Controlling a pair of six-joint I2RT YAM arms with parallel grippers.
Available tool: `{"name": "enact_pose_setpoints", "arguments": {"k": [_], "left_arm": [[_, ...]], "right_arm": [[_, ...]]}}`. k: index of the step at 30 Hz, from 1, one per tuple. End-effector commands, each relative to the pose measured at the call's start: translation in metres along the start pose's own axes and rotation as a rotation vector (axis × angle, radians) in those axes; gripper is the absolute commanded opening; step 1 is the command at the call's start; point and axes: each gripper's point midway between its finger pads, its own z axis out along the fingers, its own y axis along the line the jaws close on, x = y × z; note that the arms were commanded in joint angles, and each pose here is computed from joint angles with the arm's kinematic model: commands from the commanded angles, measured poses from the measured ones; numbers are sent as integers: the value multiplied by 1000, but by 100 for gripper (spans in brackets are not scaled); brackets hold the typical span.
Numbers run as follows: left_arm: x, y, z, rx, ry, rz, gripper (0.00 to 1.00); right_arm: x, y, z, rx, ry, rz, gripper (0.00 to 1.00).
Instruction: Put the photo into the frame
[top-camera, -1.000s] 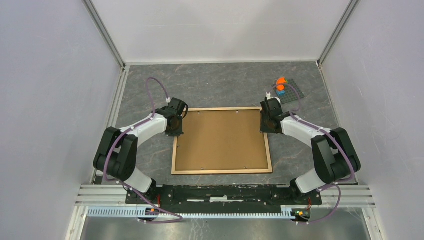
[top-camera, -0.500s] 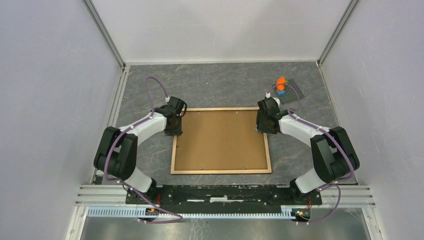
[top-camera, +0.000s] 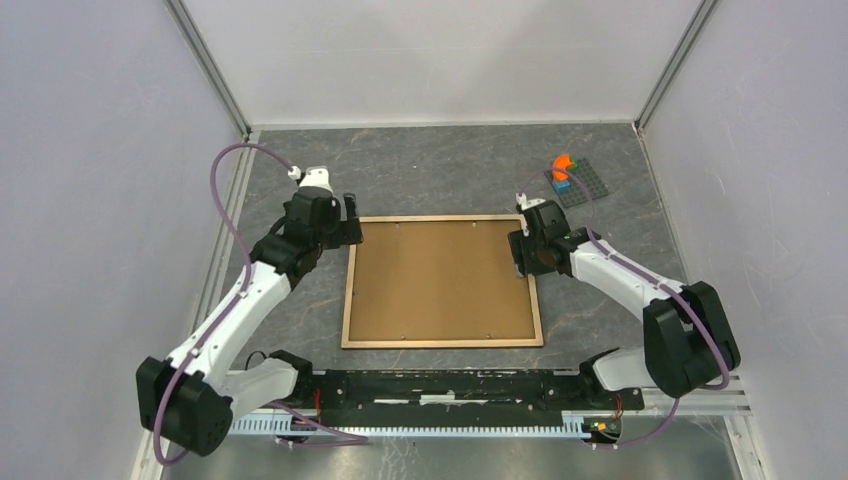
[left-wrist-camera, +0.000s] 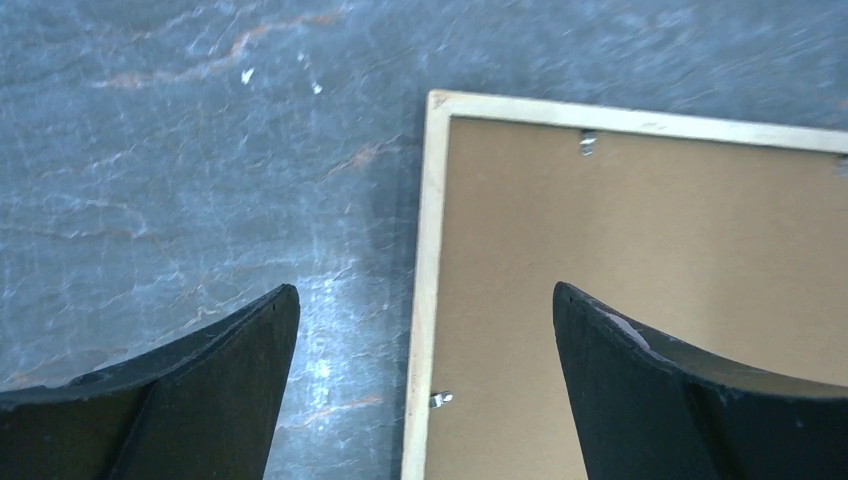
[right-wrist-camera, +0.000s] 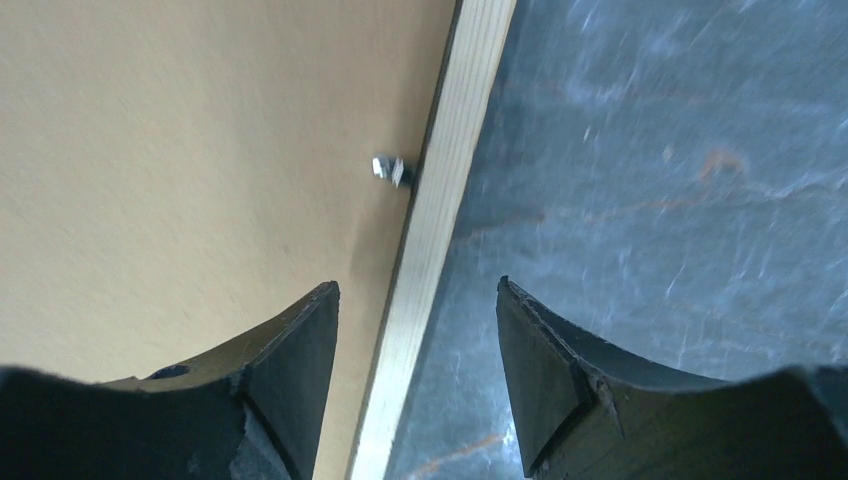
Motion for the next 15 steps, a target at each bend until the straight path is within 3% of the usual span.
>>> {"name": "enact_pose_setpoints", "arguments": {"k": [1,4,7,10,15], "left_arm": [[-18,-75,-35,465,-54,53,100],[-17,-108,-51,586,-61,-12,100],[7,-149,-71,608,-97,177,100],[41,-185,-90,663,-97,373,100],[102,-226,-116,732,-104,706,100]], "right_arm": [[29,-1,-9,-32,54,-58,65],[41,0,-10,-41,57,-44,64],[51,1,-8,-51,59,-27,59],[58,5,-5,-75,64,-10,44],[61,7,0,-81,49,16,29]]}}
